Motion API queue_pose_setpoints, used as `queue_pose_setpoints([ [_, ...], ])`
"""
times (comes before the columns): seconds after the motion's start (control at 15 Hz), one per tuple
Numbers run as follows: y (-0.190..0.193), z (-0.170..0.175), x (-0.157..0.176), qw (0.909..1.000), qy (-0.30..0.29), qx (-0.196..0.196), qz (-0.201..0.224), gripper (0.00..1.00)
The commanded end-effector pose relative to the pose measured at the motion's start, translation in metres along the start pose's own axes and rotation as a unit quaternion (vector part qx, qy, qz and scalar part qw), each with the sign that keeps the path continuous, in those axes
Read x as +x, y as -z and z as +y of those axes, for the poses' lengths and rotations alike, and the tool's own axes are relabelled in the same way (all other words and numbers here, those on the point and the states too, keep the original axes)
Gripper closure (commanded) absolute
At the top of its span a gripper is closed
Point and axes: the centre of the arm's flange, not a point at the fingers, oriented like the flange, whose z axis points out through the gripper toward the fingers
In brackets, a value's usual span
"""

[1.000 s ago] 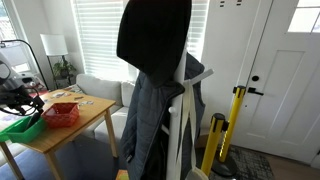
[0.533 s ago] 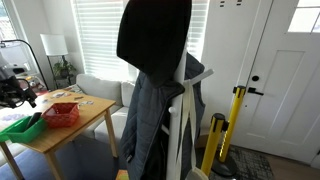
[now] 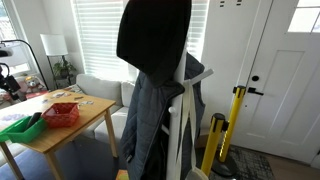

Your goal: Put the black object inside the green box

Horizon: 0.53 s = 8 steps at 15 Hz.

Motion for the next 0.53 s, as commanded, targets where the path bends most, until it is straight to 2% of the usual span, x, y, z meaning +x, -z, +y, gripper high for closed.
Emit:
queue_pose_setpoints([
  [0.0,0.031,0.019,-0.032,0.9996,-0.019,0.019,-0.008,0.0],
  [0.2,0.049,0.03,-0.05,0.9996,-0.006,0.027,0.005,0.0],
  [0.27,0.041,0.017,-0.028,0.9998,-0.013,0.013,0.003,0.0],
  [0.47,0.052,0.021,-0.04,0.9997,-0.01,0.016,0.012,0.0],
])
